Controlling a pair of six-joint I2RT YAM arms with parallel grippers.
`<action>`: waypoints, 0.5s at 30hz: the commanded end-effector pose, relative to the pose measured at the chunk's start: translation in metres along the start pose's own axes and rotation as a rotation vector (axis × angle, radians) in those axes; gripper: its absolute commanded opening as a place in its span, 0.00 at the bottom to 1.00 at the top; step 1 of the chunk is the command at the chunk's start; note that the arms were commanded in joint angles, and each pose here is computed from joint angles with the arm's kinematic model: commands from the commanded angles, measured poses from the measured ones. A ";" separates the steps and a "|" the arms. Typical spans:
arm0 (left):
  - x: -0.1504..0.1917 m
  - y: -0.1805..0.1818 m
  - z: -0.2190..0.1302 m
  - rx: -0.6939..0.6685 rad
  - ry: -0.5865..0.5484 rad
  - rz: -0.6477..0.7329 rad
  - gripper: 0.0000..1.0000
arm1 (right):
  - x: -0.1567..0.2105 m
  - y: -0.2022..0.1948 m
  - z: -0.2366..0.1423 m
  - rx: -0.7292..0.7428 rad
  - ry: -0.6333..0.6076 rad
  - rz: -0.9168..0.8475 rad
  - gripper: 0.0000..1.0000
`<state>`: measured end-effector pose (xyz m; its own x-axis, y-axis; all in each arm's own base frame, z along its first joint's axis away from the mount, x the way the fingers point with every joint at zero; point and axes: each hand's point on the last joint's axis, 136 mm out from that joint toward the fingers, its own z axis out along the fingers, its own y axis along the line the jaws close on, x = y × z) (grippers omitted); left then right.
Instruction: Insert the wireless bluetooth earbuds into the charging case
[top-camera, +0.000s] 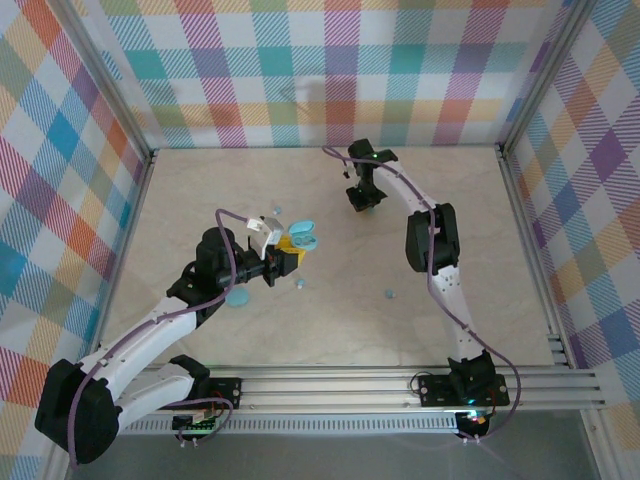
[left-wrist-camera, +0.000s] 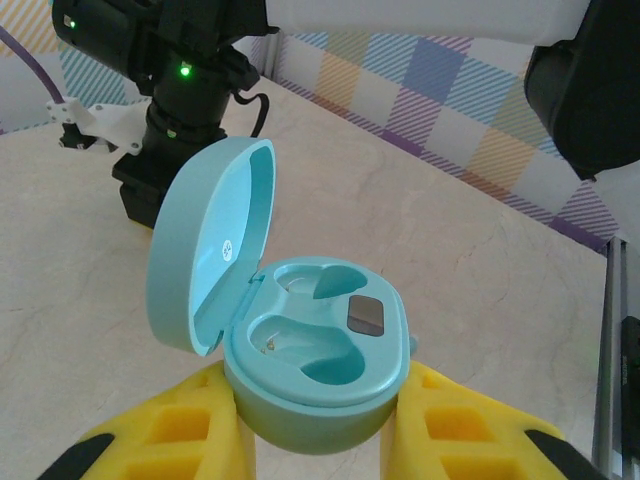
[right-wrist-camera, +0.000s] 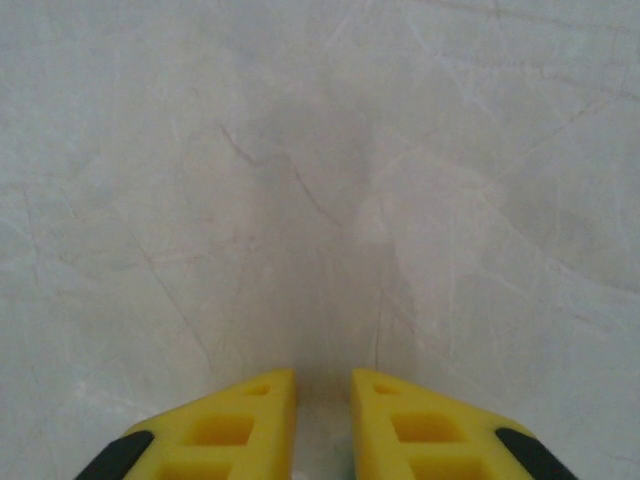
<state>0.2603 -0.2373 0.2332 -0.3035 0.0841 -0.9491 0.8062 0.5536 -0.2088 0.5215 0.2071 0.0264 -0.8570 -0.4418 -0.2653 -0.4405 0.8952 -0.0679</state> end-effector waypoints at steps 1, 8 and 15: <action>-0.007 -0.005 -0.001 0.014 -0.039 0.013 0.09 | -0.001 0.001 -0.033 -0.015 -0.027 0.002 0.27; -0.008 -0.010 -0.004 0.031 -0.040 0.014 0.09 | -0.006 -0.006 -0.073 -0.081 -0.073 0.132 0.33; -0.011 -0.011 -0.004 0.037 -0.042 0.015 0.09 | 0.010 -0.016 -0.068 -0.104 -0.027 0.243 0.34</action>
<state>0.2585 -0.2370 0.2358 -0.2976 0.0779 -0.9515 0.8091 0.5497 -0.2080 0.5129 0.1909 0.0947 -0.8982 -0.2822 -0.3370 -0.3150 0.9480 0.0460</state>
